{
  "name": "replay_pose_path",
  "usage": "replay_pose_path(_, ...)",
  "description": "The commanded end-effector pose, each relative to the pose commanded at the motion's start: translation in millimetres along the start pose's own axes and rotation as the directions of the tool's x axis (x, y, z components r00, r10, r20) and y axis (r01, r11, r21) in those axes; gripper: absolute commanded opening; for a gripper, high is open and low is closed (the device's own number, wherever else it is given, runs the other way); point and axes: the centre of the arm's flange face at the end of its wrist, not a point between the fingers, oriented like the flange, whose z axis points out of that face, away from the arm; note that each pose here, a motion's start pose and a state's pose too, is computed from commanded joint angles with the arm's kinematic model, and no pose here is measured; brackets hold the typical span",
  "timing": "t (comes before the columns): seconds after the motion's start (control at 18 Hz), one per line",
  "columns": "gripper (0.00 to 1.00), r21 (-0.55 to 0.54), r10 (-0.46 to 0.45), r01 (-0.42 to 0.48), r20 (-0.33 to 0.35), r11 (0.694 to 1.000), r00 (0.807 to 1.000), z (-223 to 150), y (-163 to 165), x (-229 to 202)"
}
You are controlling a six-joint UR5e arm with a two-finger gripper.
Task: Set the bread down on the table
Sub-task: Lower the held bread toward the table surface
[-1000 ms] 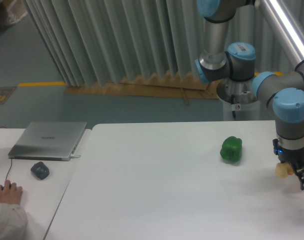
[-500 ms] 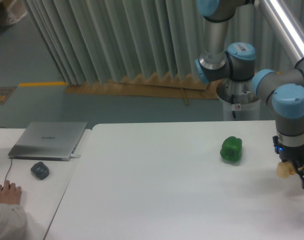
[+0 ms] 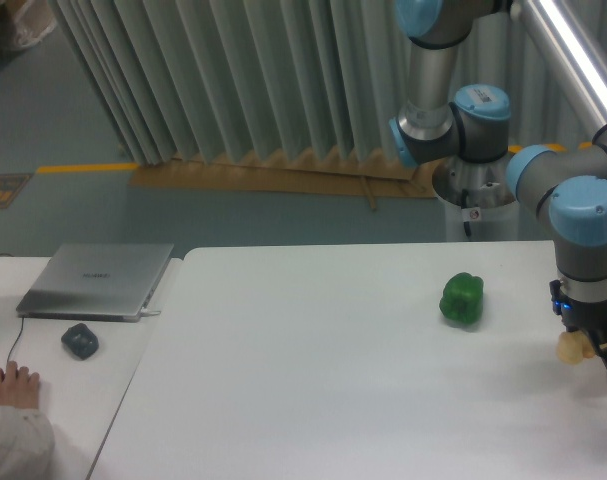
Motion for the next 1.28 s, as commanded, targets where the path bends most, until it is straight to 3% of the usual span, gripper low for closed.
replay_pose_path(0.22,1.0,0.001,0.002,-0.002,-0.005,1.0,1.0,-5.8,2.0,20.1)
replay_pose_path(0.5,1.0,0.0,0.0,0.0,-0.013,1.0,1.0,5.8,3.3,10.5)
replay_pose_path(1.28,1.0,0.006,-0.01,0.01,0.02,1.0,1.0,-9.9,7.7,1.1)
